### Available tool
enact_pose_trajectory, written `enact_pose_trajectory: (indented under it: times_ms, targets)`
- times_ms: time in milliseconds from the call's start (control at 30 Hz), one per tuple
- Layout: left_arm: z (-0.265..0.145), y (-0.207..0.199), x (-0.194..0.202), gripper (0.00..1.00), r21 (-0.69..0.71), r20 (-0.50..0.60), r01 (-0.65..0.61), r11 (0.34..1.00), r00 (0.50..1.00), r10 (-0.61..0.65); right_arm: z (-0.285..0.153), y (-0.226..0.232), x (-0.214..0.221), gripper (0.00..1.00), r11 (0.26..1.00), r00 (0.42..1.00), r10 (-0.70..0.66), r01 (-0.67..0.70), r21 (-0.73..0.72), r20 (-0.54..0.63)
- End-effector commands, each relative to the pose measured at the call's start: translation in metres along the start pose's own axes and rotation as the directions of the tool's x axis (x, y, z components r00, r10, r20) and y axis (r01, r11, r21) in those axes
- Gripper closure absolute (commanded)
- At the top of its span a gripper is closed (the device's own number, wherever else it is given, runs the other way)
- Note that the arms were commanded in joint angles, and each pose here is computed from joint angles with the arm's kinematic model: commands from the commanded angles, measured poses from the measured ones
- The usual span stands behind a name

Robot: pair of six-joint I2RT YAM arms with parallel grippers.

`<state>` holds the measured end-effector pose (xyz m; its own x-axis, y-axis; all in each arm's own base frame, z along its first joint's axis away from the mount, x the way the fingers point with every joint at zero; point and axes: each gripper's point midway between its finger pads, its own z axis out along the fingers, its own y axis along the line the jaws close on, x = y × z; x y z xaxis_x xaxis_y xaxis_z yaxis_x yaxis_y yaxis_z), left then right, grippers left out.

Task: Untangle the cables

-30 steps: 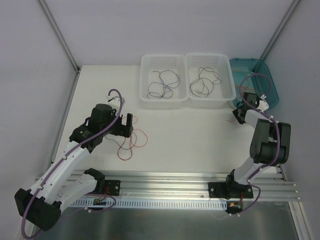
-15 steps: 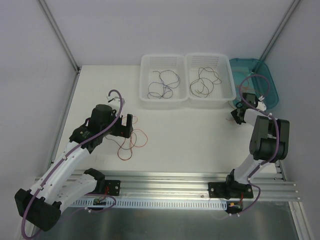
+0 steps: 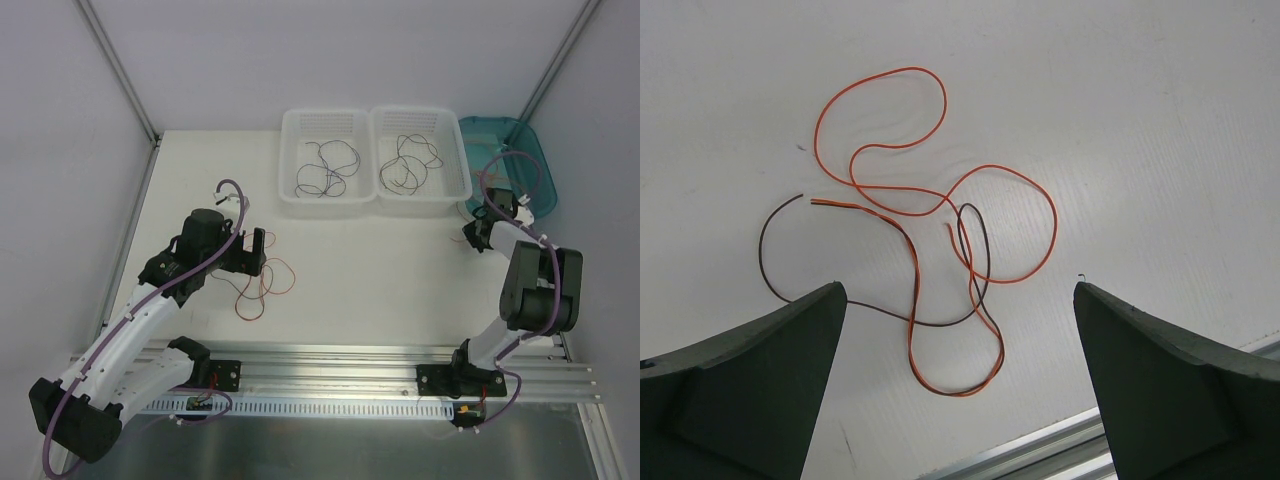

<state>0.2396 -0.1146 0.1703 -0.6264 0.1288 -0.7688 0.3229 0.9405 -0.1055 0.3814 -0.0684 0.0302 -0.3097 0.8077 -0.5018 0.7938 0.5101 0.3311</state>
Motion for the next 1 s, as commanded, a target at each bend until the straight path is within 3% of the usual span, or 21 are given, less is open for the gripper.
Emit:
enact_pose_trajectory:
  times_ms: [0,200,367,500,733,867,967]
  targets:
    - [-0.003,0.000,-0.005,0.01,0.004,0.028,0.000,1.000,1.000,0.000,-0.042,0.014,-0.018,0.99,0.997,0.999,-0.016,0.020,-0.078,0.050]
    - [-0.002,0.001,-0.004,0.01,0.002,0.025,-0.001,1.000,1.000,0.001,-0.104,0.047,-0.058,0.99,0.978,0.989,-0.045,0.073,-0.195,0.141]
    - [-0.002,0.002,-0.004,0.01,-0.006,0.024,-0.001,1.000,1.000,0.001,-0.161,0.086,-0.125,1.00,0.951,0.947,-0.053,0.145,-0.271,0.318]
    - [0.000,0.002,-0.002,0.01,-0.004,0.013,-0.001,1.000,1.000,0.001,-0.183,0.114,-0.175,0.99,0.939,0.913,-0.051,0.182,-0.292,0.405]
    - [0.004,0.004,0.002,0.01,-0.017,-0.005,-0.003,1.000,1.000,0.003,-0.151,0.143,-0.230,0.99,0.937,0.892,-0.064,0.208,-0.281,0.448]
    - [0.008,0.005,0.005,0.01,-0.022,-0.025,-0.004,1.000,1.000,0.003,-0.090,0.142,-0.225,0.96,0.953,0.926,-0.103,0.197,-0.231,0.364]
    - [0.011,0.006,0.008,0.01,-0.025,-0.040,-0.003,1.000,0.999,0.002,-0.061,0.133,-0.217,0.83,0.963,0.941,-0.115,0.184,-0.195,0.320]
